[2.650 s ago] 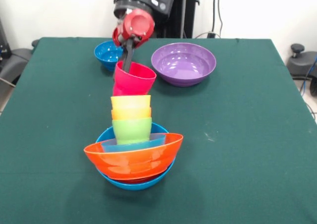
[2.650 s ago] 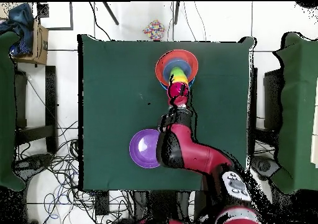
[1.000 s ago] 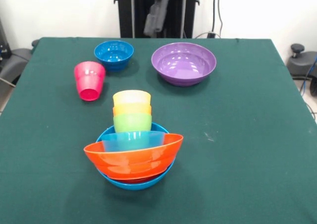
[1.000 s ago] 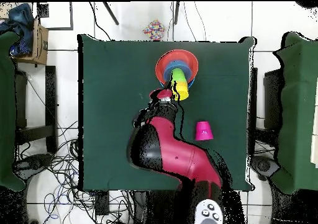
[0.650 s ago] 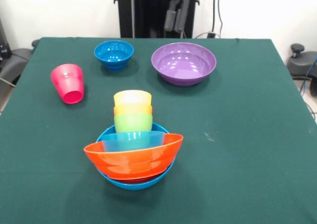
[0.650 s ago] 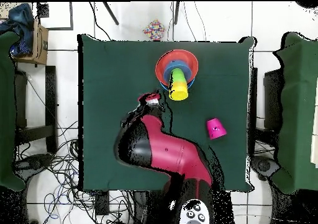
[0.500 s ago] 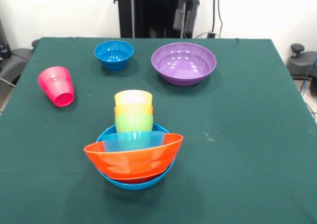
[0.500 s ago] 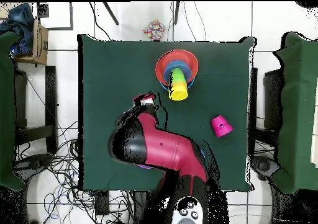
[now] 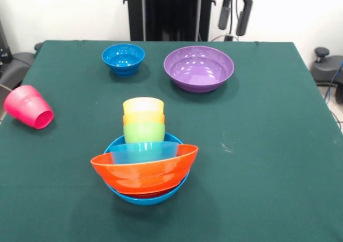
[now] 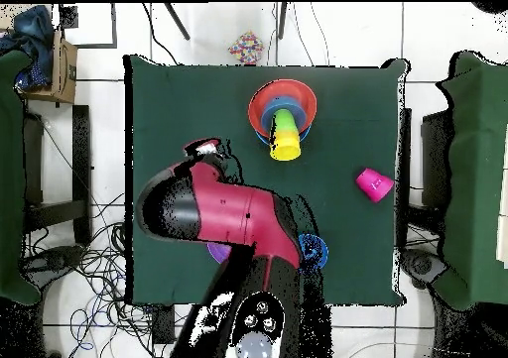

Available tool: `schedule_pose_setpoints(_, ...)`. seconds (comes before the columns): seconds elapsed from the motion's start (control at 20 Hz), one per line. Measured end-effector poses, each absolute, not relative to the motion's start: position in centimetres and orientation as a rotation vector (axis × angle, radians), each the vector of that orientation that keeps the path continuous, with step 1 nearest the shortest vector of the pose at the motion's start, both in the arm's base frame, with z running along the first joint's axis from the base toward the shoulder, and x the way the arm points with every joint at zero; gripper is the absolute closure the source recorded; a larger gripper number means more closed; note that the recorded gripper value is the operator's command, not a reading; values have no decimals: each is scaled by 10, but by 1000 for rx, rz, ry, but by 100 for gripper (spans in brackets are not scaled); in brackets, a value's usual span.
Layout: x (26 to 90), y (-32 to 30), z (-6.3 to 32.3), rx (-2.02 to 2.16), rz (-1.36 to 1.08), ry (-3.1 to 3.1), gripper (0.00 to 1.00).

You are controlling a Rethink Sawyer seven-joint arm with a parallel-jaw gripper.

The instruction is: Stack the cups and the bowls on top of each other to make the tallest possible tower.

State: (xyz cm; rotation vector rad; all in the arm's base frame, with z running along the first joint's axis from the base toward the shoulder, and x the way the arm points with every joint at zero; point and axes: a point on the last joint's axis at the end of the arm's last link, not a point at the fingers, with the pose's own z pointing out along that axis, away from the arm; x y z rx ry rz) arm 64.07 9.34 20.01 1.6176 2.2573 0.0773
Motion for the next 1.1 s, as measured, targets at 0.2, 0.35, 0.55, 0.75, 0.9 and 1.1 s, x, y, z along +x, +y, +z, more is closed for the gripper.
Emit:
schedule_pose_setpoints(0.2, 661, 90, 202, 1633, 55, 2276, 0)
schedule_pose_setpoints(0.35, 679, 83, 201, 1648, 36, 2285, 0)
schedule_pose_setpoints(0.55, 698, 84, 190, 1636, 26, 2296, 0)
schedule_pose_setpoints(0.75, 706, 87, 172, 1629, 15, 2311, 0)
schedule_pose_setpoints(0.9, 705, 88, 161, 1632, 3, 2324, 0)
schedule_pose_setpoints(1.1, 700, 90, 136, 1638, -30, 2354, 0)
